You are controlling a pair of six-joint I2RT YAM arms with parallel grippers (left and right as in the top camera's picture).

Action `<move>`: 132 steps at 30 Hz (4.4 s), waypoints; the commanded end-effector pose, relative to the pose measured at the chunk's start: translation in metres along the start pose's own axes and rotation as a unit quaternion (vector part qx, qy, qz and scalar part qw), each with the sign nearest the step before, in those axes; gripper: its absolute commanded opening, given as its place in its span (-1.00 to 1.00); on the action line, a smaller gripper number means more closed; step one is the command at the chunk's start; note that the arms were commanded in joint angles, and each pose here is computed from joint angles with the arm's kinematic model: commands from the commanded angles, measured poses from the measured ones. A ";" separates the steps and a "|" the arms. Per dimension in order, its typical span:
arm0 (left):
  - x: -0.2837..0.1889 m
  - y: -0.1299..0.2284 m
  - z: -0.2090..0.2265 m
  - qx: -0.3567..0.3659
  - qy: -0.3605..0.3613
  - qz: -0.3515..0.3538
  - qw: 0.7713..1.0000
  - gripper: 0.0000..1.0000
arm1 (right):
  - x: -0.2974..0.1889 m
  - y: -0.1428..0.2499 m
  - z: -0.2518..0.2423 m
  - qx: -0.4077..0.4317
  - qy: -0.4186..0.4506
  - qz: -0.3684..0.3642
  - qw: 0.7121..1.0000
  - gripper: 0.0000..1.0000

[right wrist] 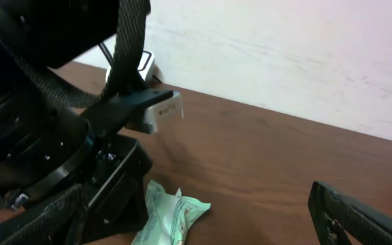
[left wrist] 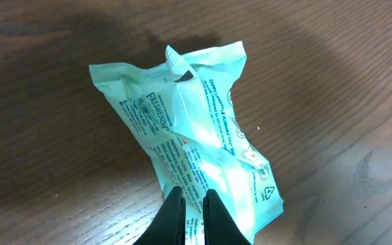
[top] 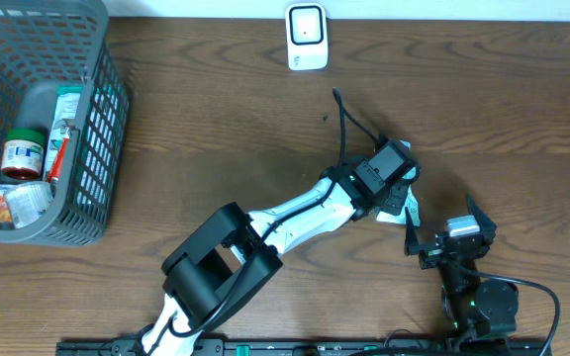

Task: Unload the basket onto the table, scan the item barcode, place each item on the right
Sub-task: 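Hold the wipes pack in front of the white scanner, then release the wipes pack onto the table beside the right gripper, then move the left gripper back into the basket and grasp the white cup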

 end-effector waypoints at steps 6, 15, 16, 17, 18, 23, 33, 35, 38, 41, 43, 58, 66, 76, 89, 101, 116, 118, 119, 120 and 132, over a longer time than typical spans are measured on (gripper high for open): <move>0.006 0.001 0.002 0.057 -0.001 0.005 0.998 -0.85 | 0.000 0.000 0.001 0.000 -0.002 -0.001 1.000 0.99; -0.004 0.005 -0.019 0.061 0.082 0.045 0.994 -0.85 | 0.000 0.000 0.001 0.000 -0.002 -0.001 1.000 0.99; -0.001 0.007 -0.019 0.064 0.086 0.049 0.993 -0.85 | 0.000 0.000 0.001 0.000 -0.002 -0.001 1.000 0.99; 0.002 0.009 -0.019 0.068 0.089 0.053 0.992 -0.85 | 0.000 0.000 0.001 0.000 -0.002 -0.001 1.000 0.99; 0.004 0.009 -0.018 0.068 0.089 0.052 0.992 -0.85 | 0.000 0.000 0.001 0.000 -0.002 -0.001 1.000 0.98; 0.011 0.012 -0.014 0.066 0.084 0.058 0.993 -0.85 | 0.000 0.000 0.001 0.000 -0.002 -0.001 1.000 0.99; 0.040 0.032 0.006 0.057 0.061 0.091 0.992 -0.85 | 0.000 0.000 0.001 0.000 -0.002 -0.001 1.000 0.98; 0.035 0.029 0.002 0.059 0.065 0.085 0.992 -0.85 | 0.000 0.000 0.001 0.000 -0.002 -0.001 1.000 0.99; 0.016 0.016 -0.011 0.064 0.081 0.063 0.993 -0.86 | 0.000 0.000 0.001 0.000 -0.002 -0.001 1.000 0.99; -0.013 -0.003 -0.027 0.071 0.099 0.029 0.992 -0.85 | 0.000 0.000 0.001 0.000 -0.002 -0.001 1.000 0.98; -0.036 -0.018 -0.035 0.074 0.105 -0.003 0.992 -0.85 | 0.000 0.000 0.001 0.000 -0.002 -0.001 1.000 0.99; -0.242 -0.092 0.100 -0.063 -0.116 -0.159 0.978 -0.85 | 0.000 0.000 0.001 0.000 -0.002 -0.001 1.000 0.98; -0.411 -0.084 0.250 -0.254 -0.255 -0.311 0.880 -0.43 | 0.000 0.000 0.001 0.000 -0.002 -0.001 1.000 0.98; -0.493 -0.013 0.393 -0.445 -0.379 -0.334 0.739 0.76 | 0.000 0.000 0.001 0.000 -0.002 -0.001 1.000 0.99; -0.417 0.026 0.498 -0.436 -0.414 -0.123 0.790 0.89 | 0.000 0.000 0.002 0.000 -0.003 -0.001 1.000 0.98; -0.390 0.057 0.521 -0.432 -0.447 -0.016 0.783 0.90 | 0.000 0.000 0.002 0.000 -0.003 -0.001 1.000 0.98; -0.368 0.090 0.527 -0.443 -0.466 0.034 0.765 0.91 | 0.000 0.000 0.002 0.000 -0.003 -0.001 1.000 0.99; -0.364 0.094 0.528 -0.447 -0.465 0.037 0.764 0.91 | 0.000 0.000 0.002 0.000 -0.003 -0.001 1.000 0.98; -0.363 0.095 0.528 -0.452 -0.464 0.036 0.761 0.91 | 0.000 0.000 0.002 0.000 -0.003 -0.001 1.000 0.98; -0.362 0.097 0.530 -0.454 -0.464 0.036 0.760 0.91 | 0.000 0.000 0.002 0.000 -0.003 -0.001 1.000 0.99; -0.391 0.065 0.521 -0.445 -0.456 -0.029 0.770 0.05 | 0.000 0.000 0.002 0.000 -0.003 -0.001 1.000 0.99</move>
Point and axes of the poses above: each gripper's point midway between its finger pads, its own x axis out along the fingers, its own z axis along the line the jaws close on, y = z × x, the point moved 4 cm from there along -x, back along the fingers, and after that the axes turned 8 degrees about -x, right-handed, at the moved point
